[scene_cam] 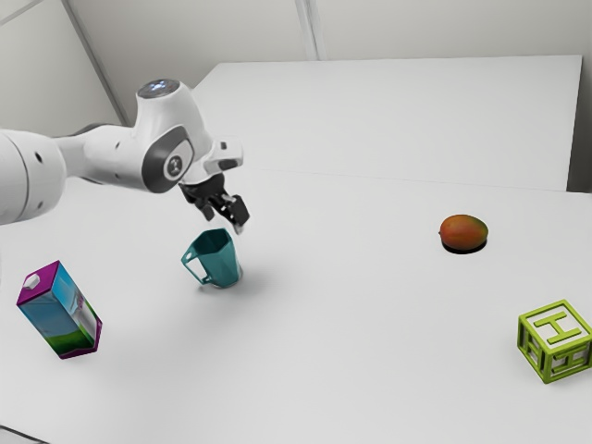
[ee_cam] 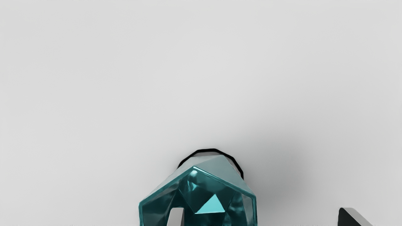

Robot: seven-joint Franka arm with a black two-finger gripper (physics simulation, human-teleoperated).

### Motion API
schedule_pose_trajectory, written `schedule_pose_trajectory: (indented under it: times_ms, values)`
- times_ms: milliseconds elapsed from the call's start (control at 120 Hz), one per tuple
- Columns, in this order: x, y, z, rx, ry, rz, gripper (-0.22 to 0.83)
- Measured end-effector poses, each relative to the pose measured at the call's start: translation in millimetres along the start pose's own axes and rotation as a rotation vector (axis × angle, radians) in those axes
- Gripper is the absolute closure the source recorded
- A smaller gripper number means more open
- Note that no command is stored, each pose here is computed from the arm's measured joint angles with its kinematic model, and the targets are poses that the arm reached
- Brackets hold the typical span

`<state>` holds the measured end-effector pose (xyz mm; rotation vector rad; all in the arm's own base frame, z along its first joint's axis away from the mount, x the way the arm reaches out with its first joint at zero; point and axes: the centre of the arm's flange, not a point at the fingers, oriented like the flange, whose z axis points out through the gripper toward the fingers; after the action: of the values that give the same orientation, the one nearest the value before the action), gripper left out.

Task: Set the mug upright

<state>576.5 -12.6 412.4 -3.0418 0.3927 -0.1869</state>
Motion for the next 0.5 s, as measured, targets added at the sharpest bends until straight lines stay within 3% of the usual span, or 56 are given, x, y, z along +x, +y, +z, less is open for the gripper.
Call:
schedule_pose_trajectory:
  times_ms: [183, 500]
  values:
    - [6, -18, -70, -0.002, 0.047, -0.03, 0.03]
    - [15, -52, -183, 0.064, 0.046, -0.078, 0.01]
